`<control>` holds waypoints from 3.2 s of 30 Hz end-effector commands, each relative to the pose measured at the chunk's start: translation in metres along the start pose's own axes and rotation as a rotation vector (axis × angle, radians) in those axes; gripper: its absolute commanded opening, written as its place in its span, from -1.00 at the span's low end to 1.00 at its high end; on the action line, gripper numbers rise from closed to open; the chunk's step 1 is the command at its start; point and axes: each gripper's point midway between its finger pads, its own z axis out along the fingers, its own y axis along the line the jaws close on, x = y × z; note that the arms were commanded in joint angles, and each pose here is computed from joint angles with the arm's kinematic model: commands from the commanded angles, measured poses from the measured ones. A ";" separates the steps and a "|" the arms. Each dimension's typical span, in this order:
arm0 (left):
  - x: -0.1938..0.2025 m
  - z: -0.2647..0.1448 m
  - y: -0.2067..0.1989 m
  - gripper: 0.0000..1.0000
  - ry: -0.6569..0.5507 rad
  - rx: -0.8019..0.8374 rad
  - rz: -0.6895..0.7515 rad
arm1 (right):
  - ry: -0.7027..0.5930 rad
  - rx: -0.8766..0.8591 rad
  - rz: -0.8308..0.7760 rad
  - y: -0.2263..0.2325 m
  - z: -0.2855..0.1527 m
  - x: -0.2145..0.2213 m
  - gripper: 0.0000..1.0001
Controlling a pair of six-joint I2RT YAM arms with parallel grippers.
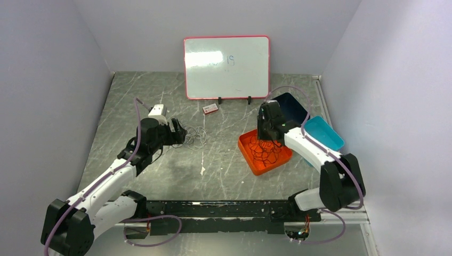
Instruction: Untangle the cables
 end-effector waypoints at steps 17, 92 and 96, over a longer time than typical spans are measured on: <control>-0.042 -0.002 -0.036 0.77 -0.042 0.096 -0.124 | -0.291 -0.394 -0.032 0.097 -0.085 -0.084 -0.11; -0.112 -0.096 -0.074 0.98 -0.427 0.358 0.197 | -0.395 -0.955 -0.437 0.289 -0.208 -0.134 -1.00; -0.117 -0.098 -0.085 0.98 -0.416 0.406 0.237 | -0.383 -1.019 -0.433 0.296 -0.221 -0.133 -1.00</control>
